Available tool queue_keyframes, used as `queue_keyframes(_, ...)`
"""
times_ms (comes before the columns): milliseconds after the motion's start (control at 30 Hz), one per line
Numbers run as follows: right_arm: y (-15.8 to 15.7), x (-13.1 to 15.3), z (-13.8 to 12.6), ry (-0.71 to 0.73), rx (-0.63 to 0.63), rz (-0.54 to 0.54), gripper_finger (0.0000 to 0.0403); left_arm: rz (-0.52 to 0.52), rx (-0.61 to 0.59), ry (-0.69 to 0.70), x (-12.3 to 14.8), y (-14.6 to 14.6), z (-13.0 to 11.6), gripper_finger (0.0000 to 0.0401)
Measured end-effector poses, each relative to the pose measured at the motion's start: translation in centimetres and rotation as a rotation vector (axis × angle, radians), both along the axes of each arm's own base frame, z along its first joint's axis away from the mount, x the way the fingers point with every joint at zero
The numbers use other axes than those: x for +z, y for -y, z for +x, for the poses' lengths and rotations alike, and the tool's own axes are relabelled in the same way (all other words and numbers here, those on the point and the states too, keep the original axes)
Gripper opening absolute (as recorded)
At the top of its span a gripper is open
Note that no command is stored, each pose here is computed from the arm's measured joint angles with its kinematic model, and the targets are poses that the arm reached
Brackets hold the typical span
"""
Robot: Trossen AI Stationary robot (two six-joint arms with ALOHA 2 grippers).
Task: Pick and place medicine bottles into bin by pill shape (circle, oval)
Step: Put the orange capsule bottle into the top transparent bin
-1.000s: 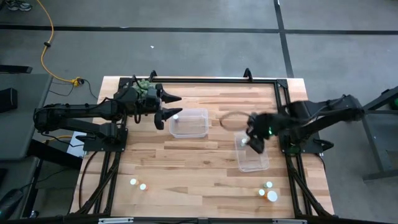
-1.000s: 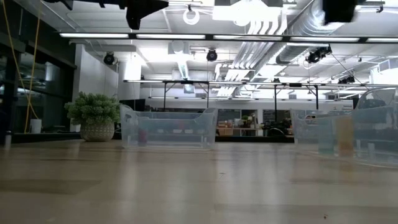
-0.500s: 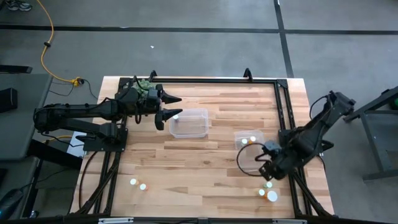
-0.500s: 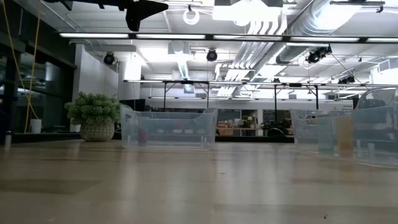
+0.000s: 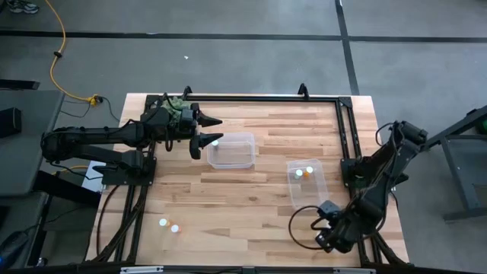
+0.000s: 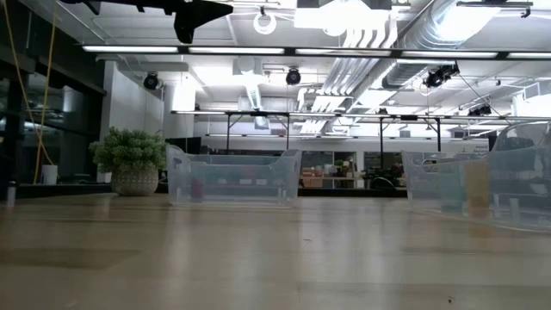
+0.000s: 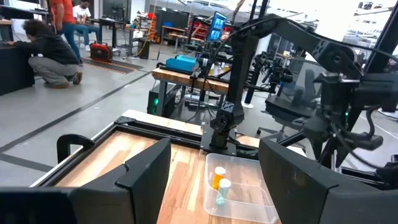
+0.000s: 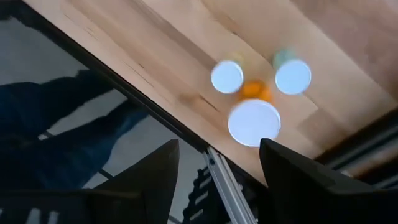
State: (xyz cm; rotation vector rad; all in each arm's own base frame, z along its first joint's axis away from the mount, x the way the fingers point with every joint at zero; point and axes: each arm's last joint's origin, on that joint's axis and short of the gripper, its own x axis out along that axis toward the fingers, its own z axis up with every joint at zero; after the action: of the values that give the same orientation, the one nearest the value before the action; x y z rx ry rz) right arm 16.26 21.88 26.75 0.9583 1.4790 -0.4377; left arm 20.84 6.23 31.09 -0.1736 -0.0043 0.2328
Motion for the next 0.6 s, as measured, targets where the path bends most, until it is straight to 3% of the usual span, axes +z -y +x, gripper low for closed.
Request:
queue_keyframes(367, -0.40, -0.59, 0.03, -0.029, 0.038, -0.008, 0.0347, 0.000, 0.000, 0.000, 0.00, 0.00, 0.00, 0.0232)
queue_keyframes(600, -0.51, -0.57, 0.09, -0.038, 0.007, 0.009, 0.0366, 0.000, 0.000, 0.000, 0.00, 0.01, 0.00, 0.0232)
